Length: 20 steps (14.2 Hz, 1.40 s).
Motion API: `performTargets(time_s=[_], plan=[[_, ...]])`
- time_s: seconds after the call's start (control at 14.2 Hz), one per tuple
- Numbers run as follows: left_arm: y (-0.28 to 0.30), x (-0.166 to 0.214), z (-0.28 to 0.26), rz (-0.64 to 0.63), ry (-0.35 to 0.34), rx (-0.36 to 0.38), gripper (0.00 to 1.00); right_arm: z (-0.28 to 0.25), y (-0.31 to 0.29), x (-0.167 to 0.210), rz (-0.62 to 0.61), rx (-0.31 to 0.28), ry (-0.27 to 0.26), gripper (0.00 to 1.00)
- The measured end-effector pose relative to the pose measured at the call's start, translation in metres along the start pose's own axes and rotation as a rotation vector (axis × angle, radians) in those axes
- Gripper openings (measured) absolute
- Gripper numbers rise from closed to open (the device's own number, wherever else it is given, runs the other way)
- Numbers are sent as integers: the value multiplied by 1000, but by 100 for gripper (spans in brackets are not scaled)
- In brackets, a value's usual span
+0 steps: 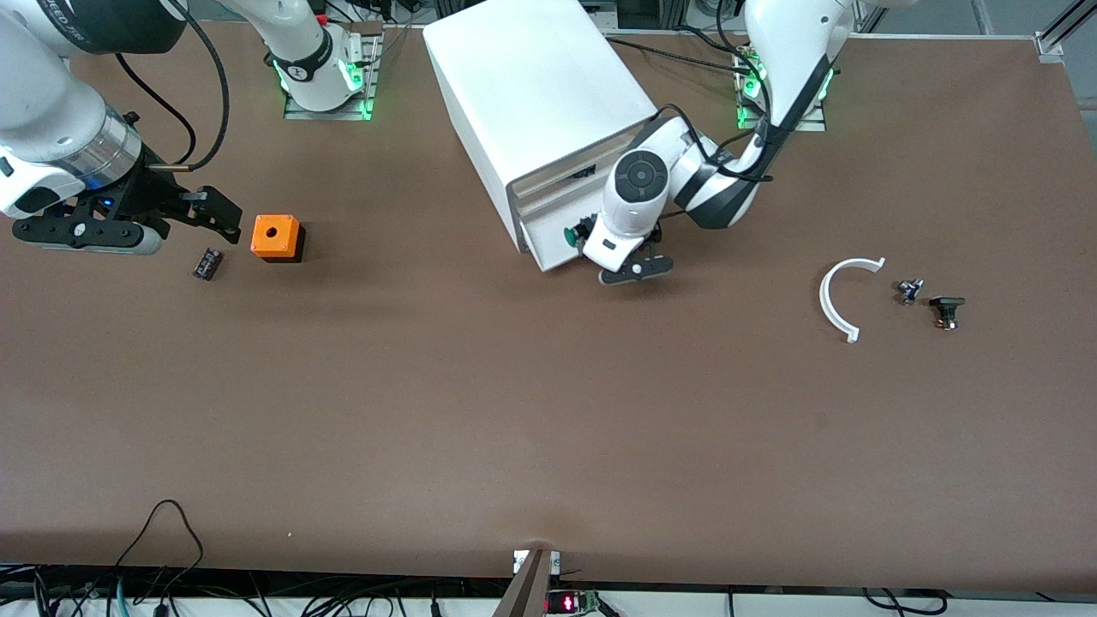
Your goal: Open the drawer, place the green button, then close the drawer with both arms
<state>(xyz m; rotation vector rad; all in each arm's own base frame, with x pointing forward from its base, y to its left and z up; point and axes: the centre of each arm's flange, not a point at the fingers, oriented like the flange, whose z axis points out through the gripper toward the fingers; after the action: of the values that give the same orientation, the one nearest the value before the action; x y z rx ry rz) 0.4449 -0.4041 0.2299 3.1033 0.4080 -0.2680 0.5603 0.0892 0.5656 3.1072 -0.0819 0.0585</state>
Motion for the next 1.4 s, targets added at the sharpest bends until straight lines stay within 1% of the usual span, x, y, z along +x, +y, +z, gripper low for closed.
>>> performTargets(time_s=[0.28,0.7,0.91,1.05,1.26,1.4], plan=[[15,-28,1,-18,-40,-8,100,0,1,0,-4,-14,4,100],[22,-48,4,-5,-64,10,100,-7,4,2,0,-14,20,100],[24,-53,5,-19,-93,7,100,-13,6,3,3,-12,30,100],[24,-55,6,-22,-100,6,100,-25,11,5,-18,-9,51,100],[24,-55,5,-21,-100,6,100,-68,14,2,-24,-5,78,100],[26,-50,-1,-24,-93,-7,100,-72,13,2,-26,-5,74,100]])
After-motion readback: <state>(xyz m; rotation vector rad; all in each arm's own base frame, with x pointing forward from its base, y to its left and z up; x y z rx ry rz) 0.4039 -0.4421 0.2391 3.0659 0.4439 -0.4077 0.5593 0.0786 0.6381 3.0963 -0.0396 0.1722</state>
